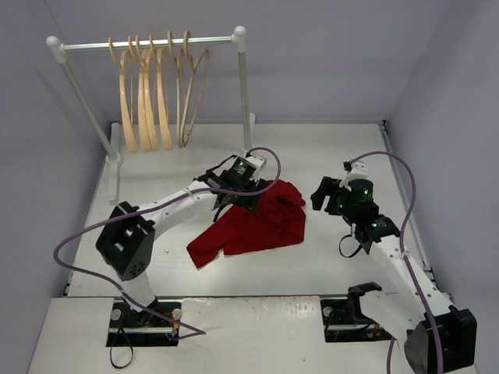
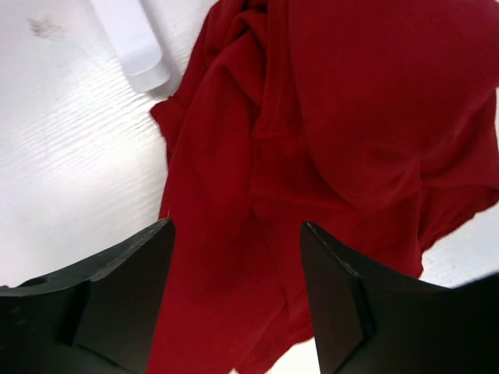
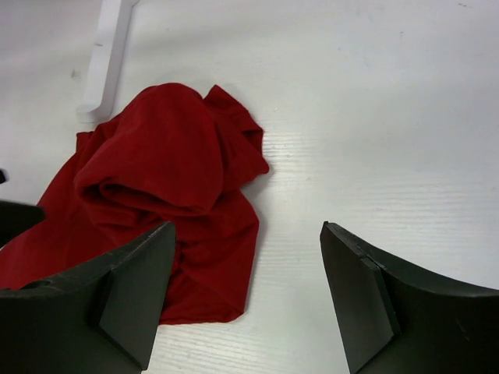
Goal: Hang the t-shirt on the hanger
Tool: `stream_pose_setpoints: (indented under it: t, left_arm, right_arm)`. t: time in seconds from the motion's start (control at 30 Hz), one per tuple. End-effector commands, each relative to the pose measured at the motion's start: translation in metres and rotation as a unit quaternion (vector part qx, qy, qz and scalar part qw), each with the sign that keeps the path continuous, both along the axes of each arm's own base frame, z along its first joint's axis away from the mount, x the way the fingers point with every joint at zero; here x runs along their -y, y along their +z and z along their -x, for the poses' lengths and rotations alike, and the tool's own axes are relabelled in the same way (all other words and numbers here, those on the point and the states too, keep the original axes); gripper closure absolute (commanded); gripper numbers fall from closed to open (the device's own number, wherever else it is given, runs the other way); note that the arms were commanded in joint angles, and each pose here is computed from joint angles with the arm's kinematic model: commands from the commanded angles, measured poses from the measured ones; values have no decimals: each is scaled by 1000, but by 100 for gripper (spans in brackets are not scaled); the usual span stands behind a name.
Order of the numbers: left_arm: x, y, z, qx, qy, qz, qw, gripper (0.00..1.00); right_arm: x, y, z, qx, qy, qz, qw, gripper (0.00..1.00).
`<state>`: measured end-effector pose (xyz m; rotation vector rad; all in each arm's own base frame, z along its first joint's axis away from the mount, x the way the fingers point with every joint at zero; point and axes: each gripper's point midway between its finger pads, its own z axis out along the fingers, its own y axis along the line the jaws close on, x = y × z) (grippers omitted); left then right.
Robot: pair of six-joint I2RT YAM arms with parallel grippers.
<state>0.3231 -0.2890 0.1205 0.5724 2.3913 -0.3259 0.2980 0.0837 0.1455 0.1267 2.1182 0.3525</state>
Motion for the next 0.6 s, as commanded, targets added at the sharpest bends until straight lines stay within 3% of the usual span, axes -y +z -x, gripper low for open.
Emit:
stream_pose_setpoints:
  t: [0.0,0.57]
  left_arm:
    - [25,17,-23,20,-10,38,999,42]
    - [38,-33,-20,-59,-12,35,998,56]
  right_arm:
    - [-11,17,-1,30,24,-25,999,29]
    - [-14,11,1,22,32,-25,999,28]
